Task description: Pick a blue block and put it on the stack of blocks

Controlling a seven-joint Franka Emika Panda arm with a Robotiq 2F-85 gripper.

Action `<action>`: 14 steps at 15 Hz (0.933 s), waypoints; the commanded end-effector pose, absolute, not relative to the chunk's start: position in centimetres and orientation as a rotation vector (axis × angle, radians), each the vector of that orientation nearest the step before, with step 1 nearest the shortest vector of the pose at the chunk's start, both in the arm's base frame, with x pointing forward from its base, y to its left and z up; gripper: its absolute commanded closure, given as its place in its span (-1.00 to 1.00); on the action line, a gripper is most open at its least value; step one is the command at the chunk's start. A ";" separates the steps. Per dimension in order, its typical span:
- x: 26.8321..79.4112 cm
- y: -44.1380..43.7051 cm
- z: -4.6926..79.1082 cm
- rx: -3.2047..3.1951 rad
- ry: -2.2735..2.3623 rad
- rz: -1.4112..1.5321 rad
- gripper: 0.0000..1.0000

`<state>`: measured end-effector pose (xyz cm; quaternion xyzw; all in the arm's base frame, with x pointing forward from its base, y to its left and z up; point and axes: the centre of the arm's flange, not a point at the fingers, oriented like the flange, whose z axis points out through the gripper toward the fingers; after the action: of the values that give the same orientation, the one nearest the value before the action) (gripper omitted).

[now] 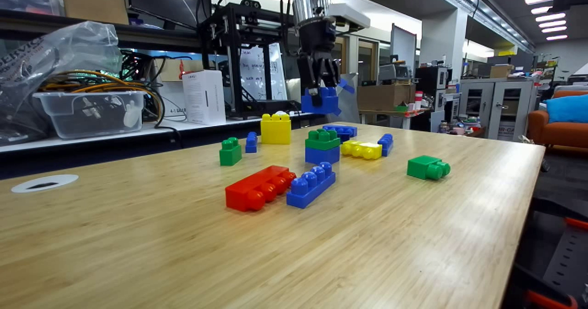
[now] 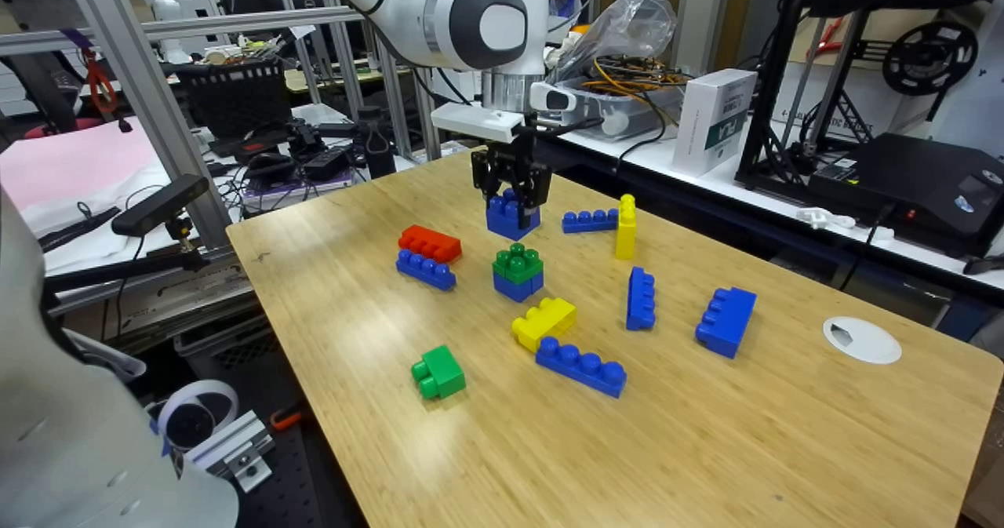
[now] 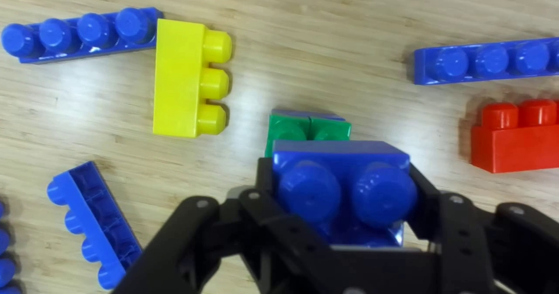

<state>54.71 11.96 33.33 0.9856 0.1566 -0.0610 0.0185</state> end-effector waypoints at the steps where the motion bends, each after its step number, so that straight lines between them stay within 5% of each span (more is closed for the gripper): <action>1: 54.9 11.5 33.1 3.090 0.497 -0.178 0.13; 14: 55.1 11.2 29.7 3.113 0.471 -0.236 0.13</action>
<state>54.85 11.39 30.36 0.9861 0.1433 -0.0843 -0.0003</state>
